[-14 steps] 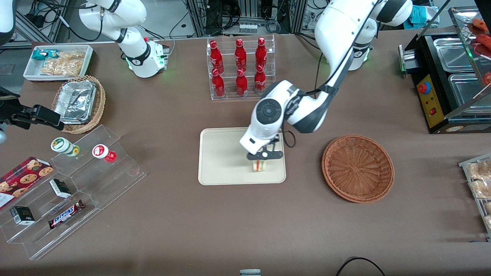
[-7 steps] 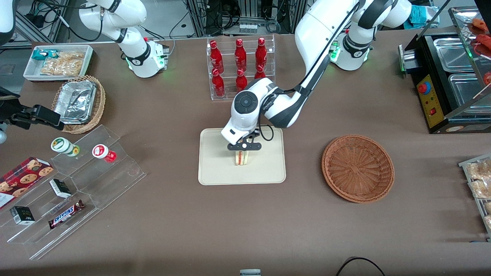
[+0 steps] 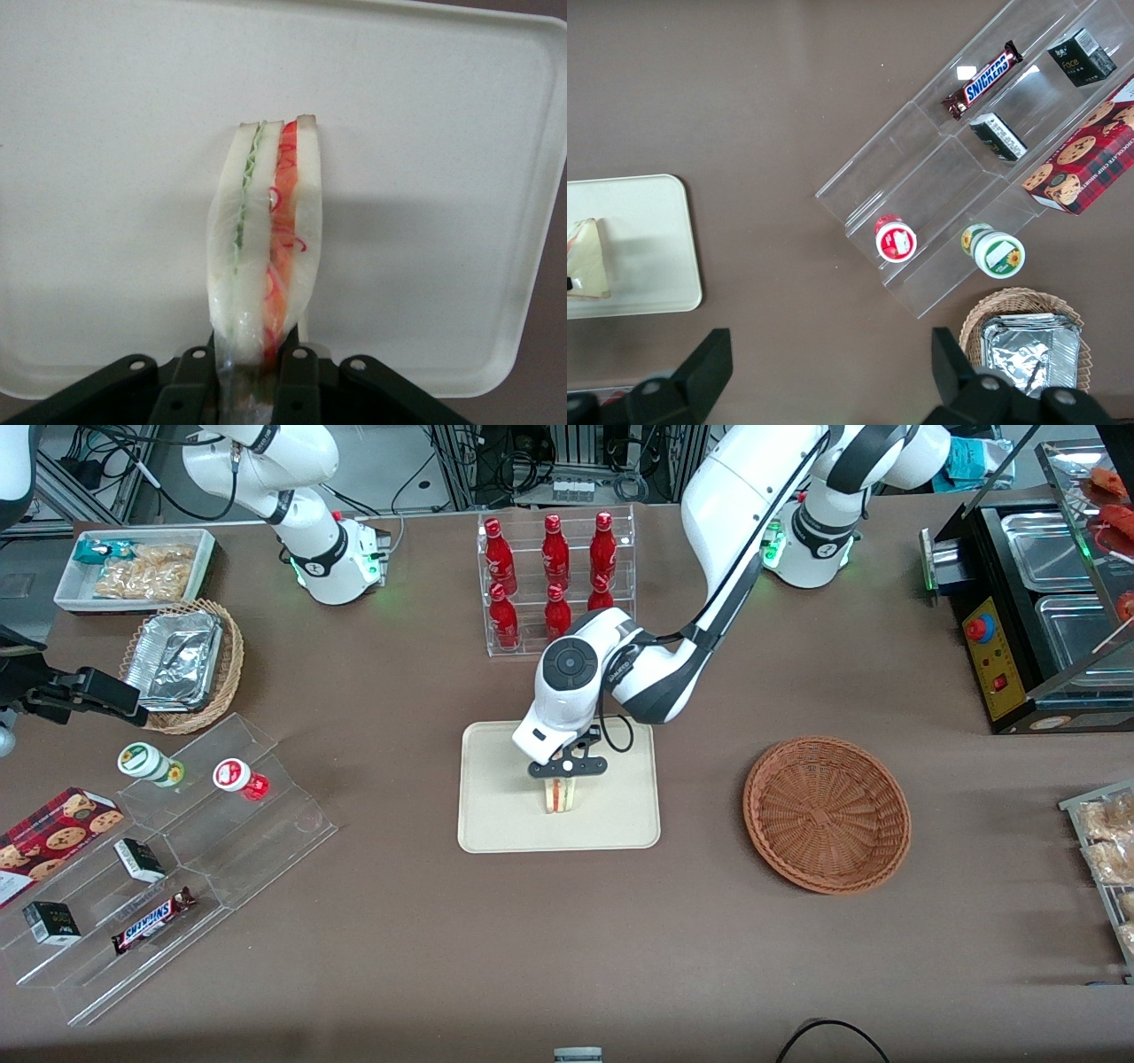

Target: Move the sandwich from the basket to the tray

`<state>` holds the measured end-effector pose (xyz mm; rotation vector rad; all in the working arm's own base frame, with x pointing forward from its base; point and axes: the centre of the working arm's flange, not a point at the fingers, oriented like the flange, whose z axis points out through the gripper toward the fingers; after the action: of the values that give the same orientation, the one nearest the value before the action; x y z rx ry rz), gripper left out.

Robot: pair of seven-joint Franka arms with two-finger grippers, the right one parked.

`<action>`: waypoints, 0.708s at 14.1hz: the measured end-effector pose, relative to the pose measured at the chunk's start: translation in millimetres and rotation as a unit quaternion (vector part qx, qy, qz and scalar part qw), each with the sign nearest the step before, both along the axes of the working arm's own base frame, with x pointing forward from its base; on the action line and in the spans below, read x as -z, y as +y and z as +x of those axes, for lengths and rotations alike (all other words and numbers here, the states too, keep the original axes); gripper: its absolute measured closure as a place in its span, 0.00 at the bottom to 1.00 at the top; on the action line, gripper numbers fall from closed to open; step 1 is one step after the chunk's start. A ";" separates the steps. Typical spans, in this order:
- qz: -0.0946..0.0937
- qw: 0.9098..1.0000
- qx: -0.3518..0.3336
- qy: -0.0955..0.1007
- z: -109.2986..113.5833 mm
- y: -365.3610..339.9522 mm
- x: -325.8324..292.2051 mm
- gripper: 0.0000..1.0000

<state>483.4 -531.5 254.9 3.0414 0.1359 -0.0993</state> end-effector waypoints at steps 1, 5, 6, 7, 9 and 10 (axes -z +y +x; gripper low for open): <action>0.000 1.000 -0.001 -0.001 1.5 -0.2 0.8 0.76; -0.004 1.000 -0.003 -0.006 6.3 -0.8 -1.9 0.44; -0.008 1.000 -0.004 -0.010 8.8 -1.6 -7.4 0.33; -0.011 1.000 -0.005 -0.016 12.1 -1.7 -16.1 0.24; 0.000 1.000 -0.008 -0.025 22.2 8.6 -42.7 0.04; 0.013 0.999 -0.010 -0.027 27.7 18.1 -59.7 0.00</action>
<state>511.1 -513.3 314.6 3.0653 0.1645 -0.0125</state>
